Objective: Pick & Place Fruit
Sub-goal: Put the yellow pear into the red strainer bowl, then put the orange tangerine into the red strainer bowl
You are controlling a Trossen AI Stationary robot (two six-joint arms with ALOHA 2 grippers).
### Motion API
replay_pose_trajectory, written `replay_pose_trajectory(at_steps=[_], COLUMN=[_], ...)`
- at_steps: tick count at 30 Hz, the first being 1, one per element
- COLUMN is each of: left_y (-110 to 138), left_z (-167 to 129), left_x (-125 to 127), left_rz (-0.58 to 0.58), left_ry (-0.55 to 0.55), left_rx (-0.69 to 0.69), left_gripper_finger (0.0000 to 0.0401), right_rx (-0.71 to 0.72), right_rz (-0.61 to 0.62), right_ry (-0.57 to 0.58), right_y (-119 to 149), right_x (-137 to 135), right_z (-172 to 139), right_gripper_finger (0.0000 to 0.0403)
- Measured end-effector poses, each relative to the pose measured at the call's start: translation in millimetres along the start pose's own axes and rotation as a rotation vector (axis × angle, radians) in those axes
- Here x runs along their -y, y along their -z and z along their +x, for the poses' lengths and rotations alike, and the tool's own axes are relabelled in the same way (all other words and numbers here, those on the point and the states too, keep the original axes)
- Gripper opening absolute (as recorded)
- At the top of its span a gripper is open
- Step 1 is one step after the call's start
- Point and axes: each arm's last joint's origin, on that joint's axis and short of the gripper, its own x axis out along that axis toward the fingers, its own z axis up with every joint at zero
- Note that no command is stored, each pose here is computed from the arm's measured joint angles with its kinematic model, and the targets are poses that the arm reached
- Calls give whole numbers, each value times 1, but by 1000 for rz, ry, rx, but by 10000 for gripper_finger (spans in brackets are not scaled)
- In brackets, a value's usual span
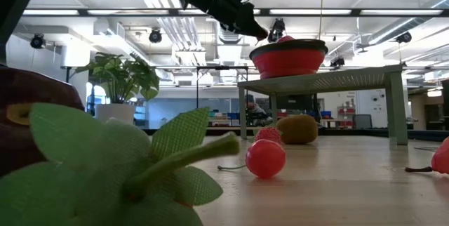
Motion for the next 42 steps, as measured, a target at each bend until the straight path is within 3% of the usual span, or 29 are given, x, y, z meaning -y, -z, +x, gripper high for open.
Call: replay_pose_trajectory(at_steps=[9, 24, 33, 40, 42], left_y=[0, -4, -32, -45, -49], left_z=[-1, -10, -82, -149, -165], left_x=[0, -1, 0, 23, 30], left_rz=[17, 94, 50, 94, 53], left_ry=[-4, -32, 42, 183, 211], left_rx=[-6, -35, -92, -175, -180], left_gripper_finger=[139, 286, 296, 296, 296], right_rx=[-1, -8, -9, -9, -9], right_rz=[-7, -13, -15, -19, -23], right_ry=[0, -1, 0, 0, 0], right_y=[0, 1, 1, 1, 1], right_x=[0, 0, -1, -1, -1], right_z=[0, 0, 1, 1, 1], right_gripper_finger=[396, 396, 396, 396, 396])
